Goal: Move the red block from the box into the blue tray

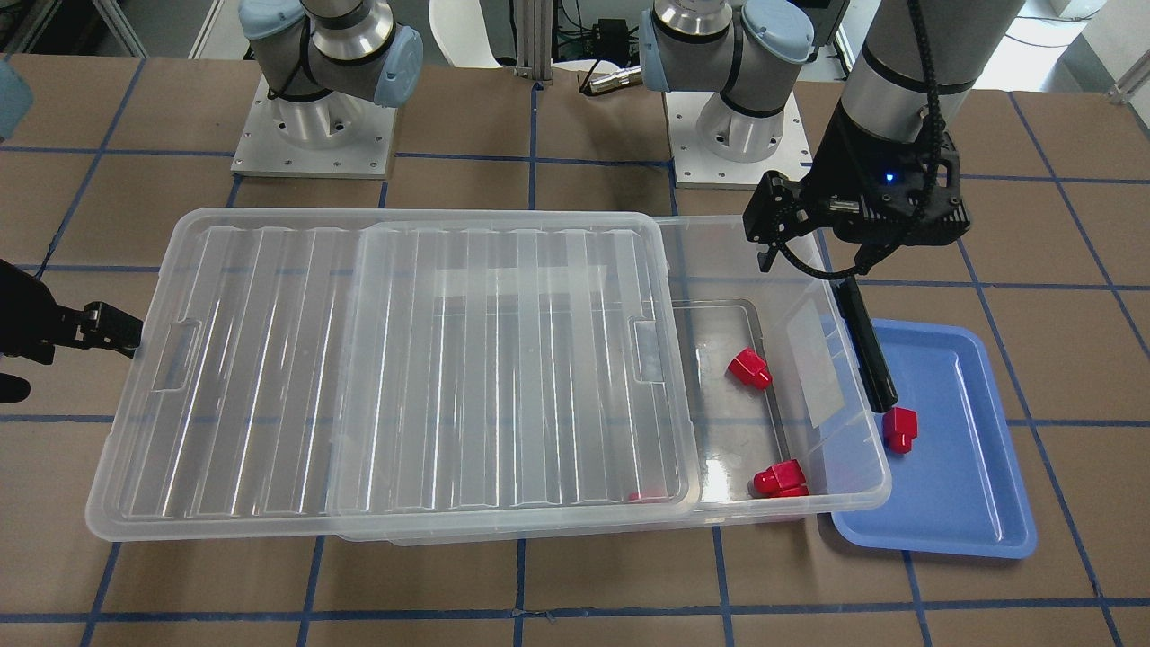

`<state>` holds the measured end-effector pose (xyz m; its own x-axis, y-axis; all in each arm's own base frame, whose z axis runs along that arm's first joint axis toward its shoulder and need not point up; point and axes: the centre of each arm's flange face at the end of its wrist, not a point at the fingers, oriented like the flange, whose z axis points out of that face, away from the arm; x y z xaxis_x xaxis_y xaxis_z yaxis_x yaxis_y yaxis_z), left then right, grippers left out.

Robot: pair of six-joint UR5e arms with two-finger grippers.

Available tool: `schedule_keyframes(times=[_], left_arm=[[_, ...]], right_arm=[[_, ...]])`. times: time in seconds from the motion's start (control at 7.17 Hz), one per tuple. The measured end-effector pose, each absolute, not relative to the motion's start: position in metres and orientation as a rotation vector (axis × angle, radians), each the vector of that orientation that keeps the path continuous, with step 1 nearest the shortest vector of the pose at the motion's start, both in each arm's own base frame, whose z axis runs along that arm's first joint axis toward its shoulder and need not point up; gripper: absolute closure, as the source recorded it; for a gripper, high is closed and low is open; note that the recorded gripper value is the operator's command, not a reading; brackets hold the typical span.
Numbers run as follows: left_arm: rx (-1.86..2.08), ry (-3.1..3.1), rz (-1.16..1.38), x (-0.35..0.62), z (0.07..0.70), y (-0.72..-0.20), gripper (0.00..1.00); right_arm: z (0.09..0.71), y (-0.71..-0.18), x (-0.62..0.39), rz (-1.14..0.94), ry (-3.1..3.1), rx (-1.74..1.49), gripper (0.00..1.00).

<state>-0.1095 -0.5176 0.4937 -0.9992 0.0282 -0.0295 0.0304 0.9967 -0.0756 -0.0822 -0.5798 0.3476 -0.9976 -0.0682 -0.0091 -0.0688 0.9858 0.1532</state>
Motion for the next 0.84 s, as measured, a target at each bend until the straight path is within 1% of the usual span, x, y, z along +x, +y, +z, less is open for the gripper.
schedule_keyframes(times=[0.84], left_arm=[[0.024,3.122,-0.091,-0.105,0.497,-0.516,0.00]], right_arm=[[0.348,-0.585,-0.039,0.237,3.140,-0.103,0.00]])
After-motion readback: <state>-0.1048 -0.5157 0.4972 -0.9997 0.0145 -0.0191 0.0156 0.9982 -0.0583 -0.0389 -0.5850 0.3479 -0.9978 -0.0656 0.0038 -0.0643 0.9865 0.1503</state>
